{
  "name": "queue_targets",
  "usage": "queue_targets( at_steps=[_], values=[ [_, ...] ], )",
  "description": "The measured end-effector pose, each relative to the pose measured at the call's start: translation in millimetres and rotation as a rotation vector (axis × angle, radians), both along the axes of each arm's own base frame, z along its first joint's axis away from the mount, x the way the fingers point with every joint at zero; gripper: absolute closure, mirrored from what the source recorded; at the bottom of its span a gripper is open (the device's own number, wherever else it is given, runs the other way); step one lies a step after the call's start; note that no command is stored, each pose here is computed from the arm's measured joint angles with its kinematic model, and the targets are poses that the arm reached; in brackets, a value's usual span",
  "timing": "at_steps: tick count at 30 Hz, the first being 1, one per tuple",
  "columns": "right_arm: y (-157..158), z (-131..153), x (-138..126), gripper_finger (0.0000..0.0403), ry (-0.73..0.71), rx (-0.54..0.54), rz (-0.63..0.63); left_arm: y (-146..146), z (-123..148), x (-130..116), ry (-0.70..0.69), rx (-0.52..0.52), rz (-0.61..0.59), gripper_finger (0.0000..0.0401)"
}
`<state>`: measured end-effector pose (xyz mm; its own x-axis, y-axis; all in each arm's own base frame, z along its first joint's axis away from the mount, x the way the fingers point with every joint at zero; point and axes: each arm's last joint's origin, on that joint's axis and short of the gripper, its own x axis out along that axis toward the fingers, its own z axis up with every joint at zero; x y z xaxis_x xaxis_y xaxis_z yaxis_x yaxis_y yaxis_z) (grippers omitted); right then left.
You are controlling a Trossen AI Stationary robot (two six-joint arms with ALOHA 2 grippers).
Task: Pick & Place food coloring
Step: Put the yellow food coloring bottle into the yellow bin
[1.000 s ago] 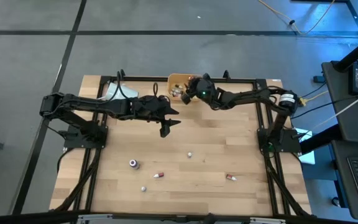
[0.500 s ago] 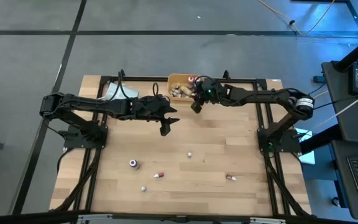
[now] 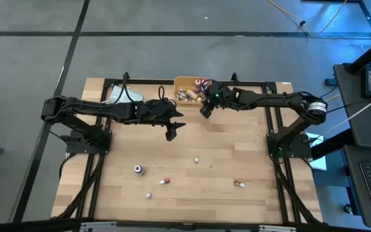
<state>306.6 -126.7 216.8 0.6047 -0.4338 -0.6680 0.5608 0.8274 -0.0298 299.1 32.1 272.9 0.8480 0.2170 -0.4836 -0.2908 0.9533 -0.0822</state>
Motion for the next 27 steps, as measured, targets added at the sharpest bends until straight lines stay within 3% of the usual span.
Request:
queue_targets(
  at_steps=[7,18,27],
  values=[
    [2.6,-0.3,1.1,0.0224,-0.020,0.048,0.033,0.0,0.0,0.0,0.000,0.000,0.000,0.0198],
    [8.6,0.1,4.1,0.0099,-0.032,0.070,0.103,0.0,0.0,0.0,-0.002,-0.007,0.004,0.0197],
    [13.4,0.0,5.9,0.0089,-0.033,0.072,0.120,0.1,0.0,0.0,-0.002,-0.006,0.006,0.0194]
  ],
)
